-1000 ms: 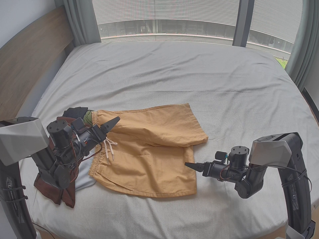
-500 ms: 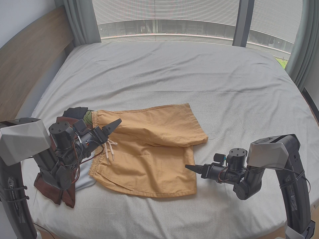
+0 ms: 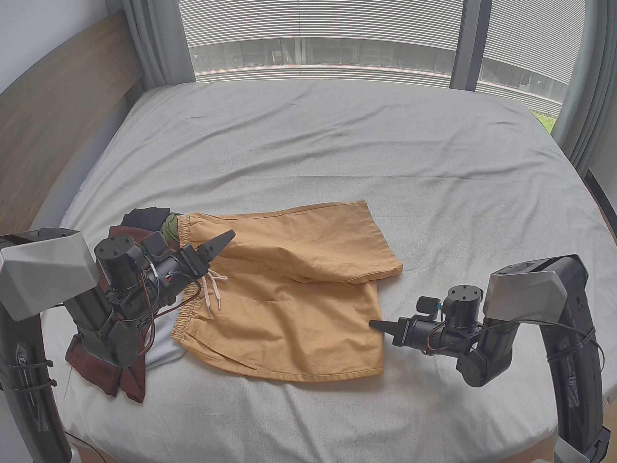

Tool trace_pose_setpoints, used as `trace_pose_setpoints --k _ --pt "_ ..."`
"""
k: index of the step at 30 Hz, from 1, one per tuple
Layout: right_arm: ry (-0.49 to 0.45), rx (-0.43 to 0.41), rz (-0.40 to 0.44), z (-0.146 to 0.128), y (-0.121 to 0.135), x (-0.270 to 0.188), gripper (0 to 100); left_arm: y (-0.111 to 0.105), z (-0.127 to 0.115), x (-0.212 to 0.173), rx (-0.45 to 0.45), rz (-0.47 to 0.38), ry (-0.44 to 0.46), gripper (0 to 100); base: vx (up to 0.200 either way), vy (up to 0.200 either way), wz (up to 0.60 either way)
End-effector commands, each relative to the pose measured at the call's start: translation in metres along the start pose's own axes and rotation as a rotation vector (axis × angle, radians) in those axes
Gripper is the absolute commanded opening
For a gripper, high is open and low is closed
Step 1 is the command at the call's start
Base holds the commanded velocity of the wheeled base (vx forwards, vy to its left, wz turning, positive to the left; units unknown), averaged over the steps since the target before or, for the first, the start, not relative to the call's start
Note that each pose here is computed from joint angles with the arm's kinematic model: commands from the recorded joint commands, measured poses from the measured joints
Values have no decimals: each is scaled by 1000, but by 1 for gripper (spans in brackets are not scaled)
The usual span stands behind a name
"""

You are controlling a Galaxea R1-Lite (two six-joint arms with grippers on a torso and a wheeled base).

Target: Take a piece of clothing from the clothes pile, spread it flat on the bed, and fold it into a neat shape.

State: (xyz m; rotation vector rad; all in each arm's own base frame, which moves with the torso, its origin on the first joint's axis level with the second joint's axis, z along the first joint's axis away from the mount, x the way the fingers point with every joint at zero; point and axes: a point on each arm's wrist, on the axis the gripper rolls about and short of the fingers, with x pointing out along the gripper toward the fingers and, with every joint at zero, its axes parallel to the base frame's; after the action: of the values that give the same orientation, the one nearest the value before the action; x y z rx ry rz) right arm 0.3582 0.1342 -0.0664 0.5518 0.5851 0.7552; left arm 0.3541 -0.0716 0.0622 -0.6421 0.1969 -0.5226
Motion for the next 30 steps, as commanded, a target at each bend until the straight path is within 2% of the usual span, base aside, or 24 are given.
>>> trace_pose_setpoints --k 1,13,24,30 --pt "-24 -15 11 17 19 -17 0 0 0 0 -2 0 -1 100 0 0 0" --pt "14 -10 19 9 32 -21 0 0 0 0 -2 0 -1 100 0 0 0" --pt "5 -78 125 7 51 20 0 2 2 -1 -1 5 -4 100 0 0 0" --pt "10 -83 136 3 44 38 0 2 1 -2 -4 7 -2 100 0 0 0"
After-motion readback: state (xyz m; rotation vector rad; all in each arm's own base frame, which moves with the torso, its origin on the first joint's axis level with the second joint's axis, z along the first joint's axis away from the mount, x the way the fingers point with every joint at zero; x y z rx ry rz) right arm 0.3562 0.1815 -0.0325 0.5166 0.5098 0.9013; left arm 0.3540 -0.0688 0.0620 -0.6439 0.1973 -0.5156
